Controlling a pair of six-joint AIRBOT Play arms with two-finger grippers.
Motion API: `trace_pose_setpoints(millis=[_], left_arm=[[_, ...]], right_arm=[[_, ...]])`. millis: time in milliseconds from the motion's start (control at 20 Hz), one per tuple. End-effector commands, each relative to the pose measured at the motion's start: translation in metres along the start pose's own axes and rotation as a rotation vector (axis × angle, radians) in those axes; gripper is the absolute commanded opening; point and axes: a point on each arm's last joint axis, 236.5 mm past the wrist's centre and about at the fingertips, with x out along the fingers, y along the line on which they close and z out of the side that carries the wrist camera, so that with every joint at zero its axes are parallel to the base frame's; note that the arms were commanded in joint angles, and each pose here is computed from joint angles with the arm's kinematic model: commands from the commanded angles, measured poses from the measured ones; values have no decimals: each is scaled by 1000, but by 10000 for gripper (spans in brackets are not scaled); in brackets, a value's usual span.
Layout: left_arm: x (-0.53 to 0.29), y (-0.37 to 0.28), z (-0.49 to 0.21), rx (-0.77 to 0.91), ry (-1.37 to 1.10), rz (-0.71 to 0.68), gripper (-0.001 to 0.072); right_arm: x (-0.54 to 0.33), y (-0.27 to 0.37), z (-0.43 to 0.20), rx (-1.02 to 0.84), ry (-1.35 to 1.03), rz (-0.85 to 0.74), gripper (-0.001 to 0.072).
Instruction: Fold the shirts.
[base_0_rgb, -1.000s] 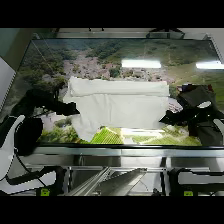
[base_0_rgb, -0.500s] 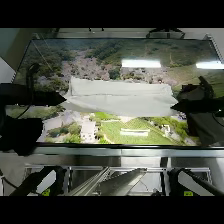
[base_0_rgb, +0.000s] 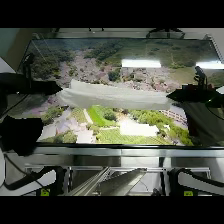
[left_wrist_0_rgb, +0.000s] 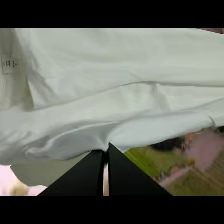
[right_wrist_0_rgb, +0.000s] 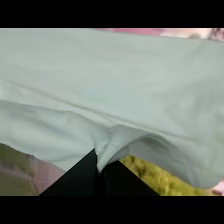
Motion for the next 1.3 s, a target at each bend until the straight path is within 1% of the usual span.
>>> trace_pose_setpoints(millis=[0, 200, 450, 650, 700, 750, 800, 850, 950, 1050, 1100, 1150, 1250], left_arm=[[50, 14, 30, 36, 39, -17, 18], [94, 38, 58, 63, 62, -6, 18], [137, 61, 56, 38, 147, -35, 18], [159, 54, 50, 61, 212, -73, 20], [158, 50, 54, 68, 212, -76, 22], [152, 47, 61, 81, 203, -78, 161], [143, 45, 70, 83, 185, -77, 555], [132, 44, 81, 69, 163, -72, 697], [107, 41, 92, 57, 137, -66, 696], [85, 44, 93, 29, 109, -49, 696], [75, 46, 90, 8, 106, -44, 695], [64, 48, 85, -12, 109, -40, 695], [48, 52, 73, -45, 116, -33, 695]], right_arm=[[37, -26, 14, 45, -2, -24, 20], [57, -57, 13, 77, -10, -76, 20], [76, -82, 2, 98, 13, -102, 21], [77, -87, -4, 81, 36, -123, 26], [75, -86, -1, 78, 32, -122, 134], [69, -80, 4, 68, 27, -109, 366], [59, -71, 13, 47, 24, -89, 502], [45, -63, 24, 37, 13, -72, 533], [21, -72, 34, 88, 6, -120, 533], [13, -91, 18, 179, 65, -149, 535], [15, -93, 6, 207, 109, -125, 561], [19, -95, -4, 235, 147, -109, 660], [29, -97, -17, 257, 196, -90, 665]])
